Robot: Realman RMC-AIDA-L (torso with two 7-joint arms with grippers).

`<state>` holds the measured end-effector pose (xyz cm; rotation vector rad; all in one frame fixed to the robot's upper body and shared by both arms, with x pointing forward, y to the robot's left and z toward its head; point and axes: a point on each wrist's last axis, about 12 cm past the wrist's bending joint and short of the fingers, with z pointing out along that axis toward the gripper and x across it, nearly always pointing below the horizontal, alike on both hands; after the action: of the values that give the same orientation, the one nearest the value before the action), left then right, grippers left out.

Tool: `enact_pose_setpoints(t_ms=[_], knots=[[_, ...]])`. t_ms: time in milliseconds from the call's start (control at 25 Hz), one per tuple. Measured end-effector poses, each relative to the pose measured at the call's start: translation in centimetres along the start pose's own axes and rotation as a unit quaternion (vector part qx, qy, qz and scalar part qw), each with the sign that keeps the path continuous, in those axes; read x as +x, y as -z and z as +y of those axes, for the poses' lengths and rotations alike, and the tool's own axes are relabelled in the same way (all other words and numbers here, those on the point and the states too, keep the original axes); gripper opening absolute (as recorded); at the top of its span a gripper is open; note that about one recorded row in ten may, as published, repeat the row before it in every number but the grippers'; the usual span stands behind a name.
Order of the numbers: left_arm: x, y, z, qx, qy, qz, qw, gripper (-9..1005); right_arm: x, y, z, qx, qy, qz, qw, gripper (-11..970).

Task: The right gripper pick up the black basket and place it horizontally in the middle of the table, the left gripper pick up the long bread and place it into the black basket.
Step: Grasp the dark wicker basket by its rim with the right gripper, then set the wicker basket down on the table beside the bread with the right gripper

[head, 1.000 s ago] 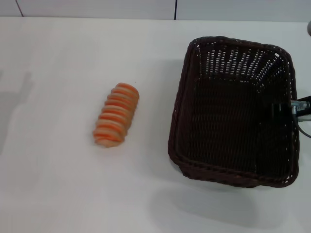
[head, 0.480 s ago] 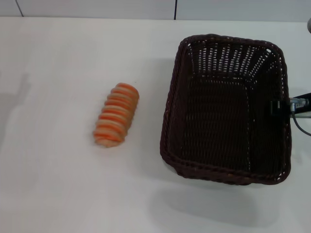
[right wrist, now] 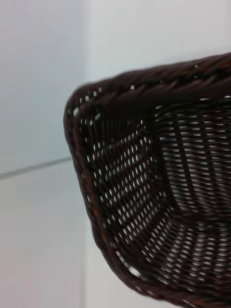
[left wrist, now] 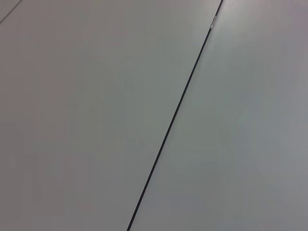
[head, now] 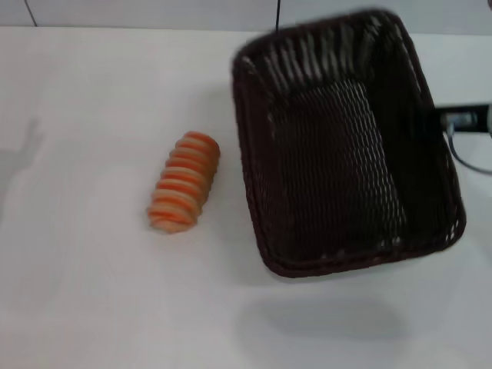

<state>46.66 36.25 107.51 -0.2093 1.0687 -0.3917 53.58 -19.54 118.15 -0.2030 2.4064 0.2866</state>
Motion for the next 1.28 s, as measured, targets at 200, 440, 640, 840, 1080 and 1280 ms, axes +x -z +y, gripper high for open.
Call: enact_pose_setpoints(t_ms=[200, 440, 640, 840, 1080, 1280], knots=[[0.0, 0.0, 0.2, -0.007, -0.005, 0.002, 1.000, 860, -1.5, 1.0, 0.7, -0.015, 0.074, -0.080, 0.994, 156], [0.0, -0.2, 0.5, -0.025, -0.009, 0.002, 1.000, 860, -3.0, 3.0, 1.7, -0.020, 0.164, -0.152, 0.975, 152], [0.0, -0.4, 0.6, -0.026, -0.017, -0.001, 1.000, 860, -3.4, 4.7, 3.8, -0.065, 0.249, -0.178, 0.950, 152], [0.1, -0.6, 0.4, -0.025, -0.021, -0.005, 0.999, 859, -3.2, 5.6, 5.6, -0.124, 0.325, -0.173, 0.921, 152], [0.2, -0.8, 0.3, -0.034, -0.018, -0.010, 0.999, 859, -2.5, 5.5, 6.6, -0.159, 0.415, -0.154, 0.883, 151], [0.4, -0.9, 0.3, -0.050, -0.021, -0.014, 0.998, 859, -2.3, 4.7, 7.3, -0.198, 0.451, -0.137, 0.860, 151]])
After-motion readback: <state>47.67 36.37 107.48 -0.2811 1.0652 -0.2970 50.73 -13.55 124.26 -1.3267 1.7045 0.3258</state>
